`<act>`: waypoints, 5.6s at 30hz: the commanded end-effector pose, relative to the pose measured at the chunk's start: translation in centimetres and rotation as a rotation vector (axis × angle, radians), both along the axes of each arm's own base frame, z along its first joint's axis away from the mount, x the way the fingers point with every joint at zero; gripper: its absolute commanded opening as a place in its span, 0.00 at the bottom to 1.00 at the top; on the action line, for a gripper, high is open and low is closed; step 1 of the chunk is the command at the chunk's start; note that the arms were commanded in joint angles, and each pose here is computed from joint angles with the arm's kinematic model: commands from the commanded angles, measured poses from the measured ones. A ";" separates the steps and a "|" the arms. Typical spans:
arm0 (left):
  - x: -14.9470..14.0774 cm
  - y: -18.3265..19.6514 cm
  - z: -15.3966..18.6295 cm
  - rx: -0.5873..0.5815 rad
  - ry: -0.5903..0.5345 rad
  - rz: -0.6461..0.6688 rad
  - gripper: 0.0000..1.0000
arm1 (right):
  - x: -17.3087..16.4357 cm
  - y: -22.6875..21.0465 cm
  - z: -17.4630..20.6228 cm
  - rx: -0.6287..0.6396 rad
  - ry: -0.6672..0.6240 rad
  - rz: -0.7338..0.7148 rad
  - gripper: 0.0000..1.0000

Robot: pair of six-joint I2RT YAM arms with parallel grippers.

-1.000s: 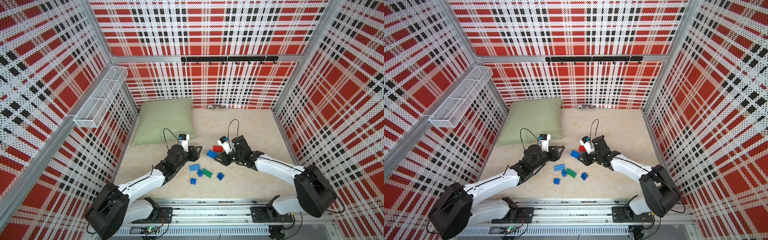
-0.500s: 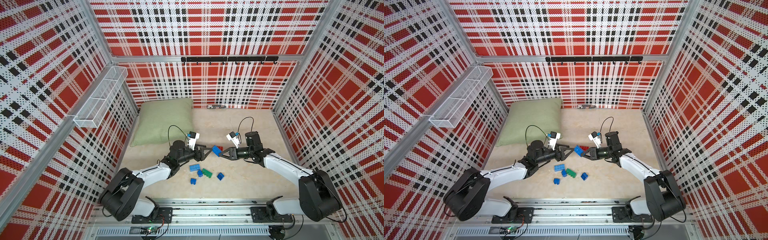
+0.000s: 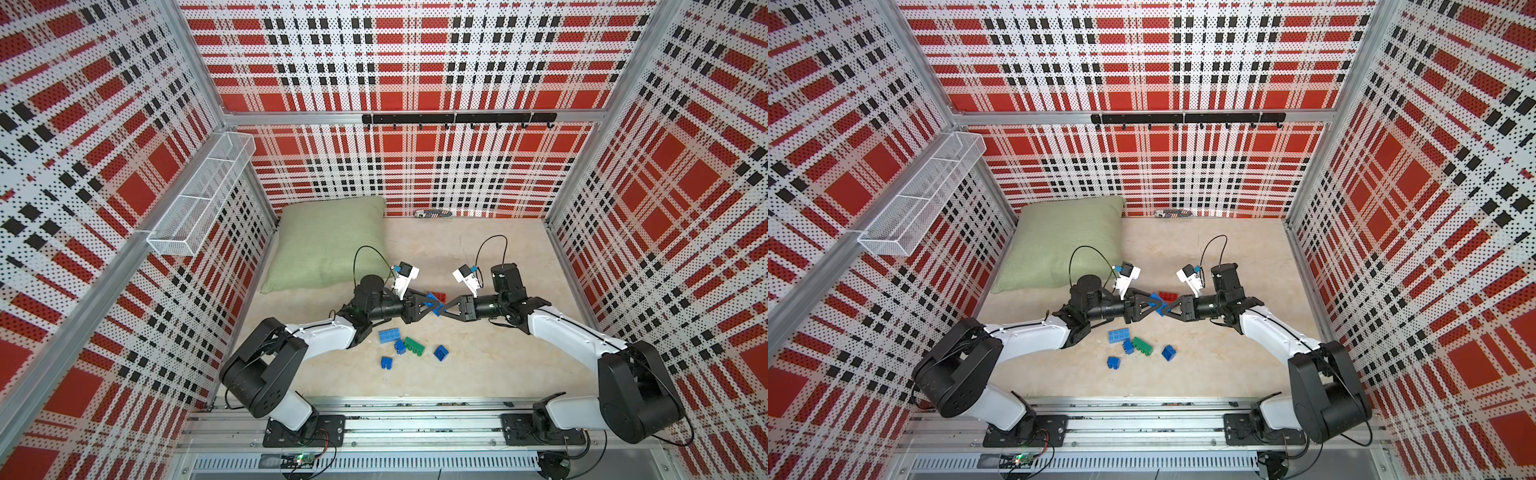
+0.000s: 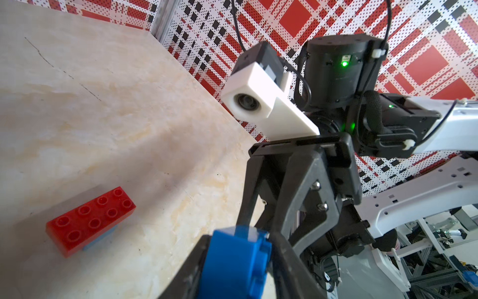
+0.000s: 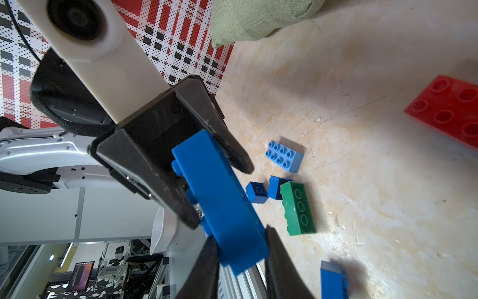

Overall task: Assemble a heart with lego
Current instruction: Adjust the lego brick.

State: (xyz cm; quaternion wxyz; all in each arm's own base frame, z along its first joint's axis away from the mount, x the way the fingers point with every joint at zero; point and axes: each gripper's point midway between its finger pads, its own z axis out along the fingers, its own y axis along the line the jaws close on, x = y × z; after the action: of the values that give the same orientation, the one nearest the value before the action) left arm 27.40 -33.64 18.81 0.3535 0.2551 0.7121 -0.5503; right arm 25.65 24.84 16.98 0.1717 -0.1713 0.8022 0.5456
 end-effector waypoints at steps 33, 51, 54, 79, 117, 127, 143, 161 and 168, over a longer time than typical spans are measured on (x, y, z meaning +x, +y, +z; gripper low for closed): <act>8.7 2.6 -5.0 -0.328 0.533 0.476 0.00 | 11.3 -3.8 -5.5 -0.199 0.046 -0.386 0.65; 11.4 1.6 -9.5 -0.293 0.568 0.442 0.02 | 12.4 -4.4 -11.3 -0.294 0.137 -0.422 0.50; 11.5 1.4 -10.4 -0.285 0.583 0.444 0.04 | 12.5 -4.2 -11.4 -0.286 0.140 -0.423 0.49; 8.2 -0.5 0.6 -0.461 0.577 0.281 0.06 | 8.3 -0.3 0.5 -0.272 -0.994 0.018 0.72; 6.5 0.6 3.0 -0.382 0.477 0.233 0.52 | 8.3 -1.6 4.1 -0.290 -1.128 0.091 0.32; 6.8 0.1 1.6 -0.325 0.481 0.196 0.48 | 7.7 -1.6 3.8 -0.273 -1.119 0.116 0.33; 7.2 -1.4 1.6 -0.252 0.438 0.165 0.30 | 7.8 -1.1 3.7 -0.252 -1.107 0.157 0.33; 10.2 3.4 -0.9 -0.257 0.482 0.405 0.06 | 10.0 -2.7 5.2 -0.170 -0.923 -0.096 0.87; 11.6 5.0 -3.4 -0.282 0.545 0.490 0.05 | 12.3 -4.3 2.1 -0.048 -0.391 -0.389 0.98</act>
State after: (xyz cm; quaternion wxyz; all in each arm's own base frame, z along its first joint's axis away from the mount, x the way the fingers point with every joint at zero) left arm 38.48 -29.27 16.73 0.3016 -0.1024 0.7386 -0.5942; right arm 37.00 21.11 20.19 0.4704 -0.2559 0.7547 0.3789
